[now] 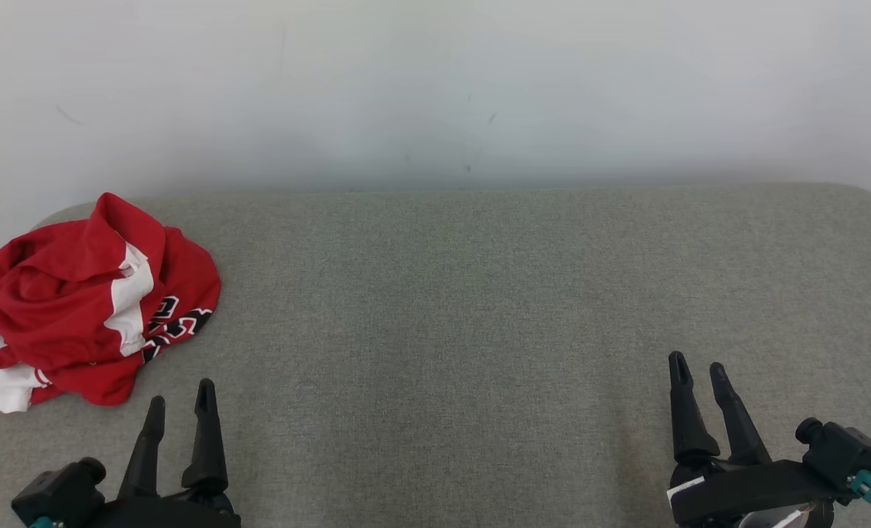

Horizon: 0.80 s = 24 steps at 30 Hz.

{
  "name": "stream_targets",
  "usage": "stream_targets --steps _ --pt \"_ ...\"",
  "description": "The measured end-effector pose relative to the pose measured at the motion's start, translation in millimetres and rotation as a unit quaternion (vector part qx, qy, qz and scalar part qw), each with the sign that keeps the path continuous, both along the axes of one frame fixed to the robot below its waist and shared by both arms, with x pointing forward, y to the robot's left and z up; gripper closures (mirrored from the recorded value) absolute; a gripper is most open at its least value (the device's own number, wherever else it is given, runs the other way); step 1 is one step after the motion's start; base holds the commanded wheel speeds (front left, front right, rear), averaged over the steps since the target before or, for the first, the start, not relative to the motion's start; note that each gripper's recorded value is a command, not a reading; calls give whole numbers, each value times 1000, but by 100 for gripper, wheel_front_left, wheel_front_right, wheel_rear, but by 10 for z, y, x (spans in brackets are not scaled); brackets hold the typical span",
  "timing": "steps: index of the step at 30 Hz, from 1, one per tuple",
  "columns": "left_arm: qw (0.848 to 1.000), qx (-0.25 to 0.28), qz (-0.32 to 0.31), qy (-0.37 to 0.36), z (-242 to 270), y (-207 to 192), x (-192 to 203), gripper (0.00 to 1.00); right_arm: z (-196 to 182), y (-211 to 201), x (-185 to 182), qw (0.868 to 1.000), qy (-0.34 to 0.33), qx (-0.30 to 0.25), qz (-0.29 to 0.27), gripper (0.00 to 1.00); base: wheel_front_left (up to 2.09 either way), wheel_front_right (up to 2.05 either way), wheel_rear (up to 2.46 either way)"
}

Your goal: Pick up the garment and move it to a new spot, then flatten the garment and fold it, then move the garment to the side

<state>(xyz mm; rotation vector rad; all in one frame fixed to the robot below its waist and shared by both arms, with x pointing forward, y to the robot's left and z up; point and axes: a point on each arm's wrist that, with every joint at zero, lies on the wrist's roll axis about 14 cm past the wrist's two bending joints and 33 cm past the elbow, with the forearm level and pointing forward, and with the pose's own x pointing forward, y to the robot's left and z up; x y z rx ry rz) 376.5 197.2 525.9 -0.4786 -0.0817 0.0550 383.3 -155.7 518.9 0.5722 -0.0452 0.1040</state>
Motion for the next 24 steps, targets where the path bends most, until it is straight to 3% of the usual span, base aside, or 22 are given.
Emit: stream_targets --steps 24 --pt "991 125 7 -37 188 -28 -27 0 114 78 -9 991 -43 -126 7 0 0 0 0"
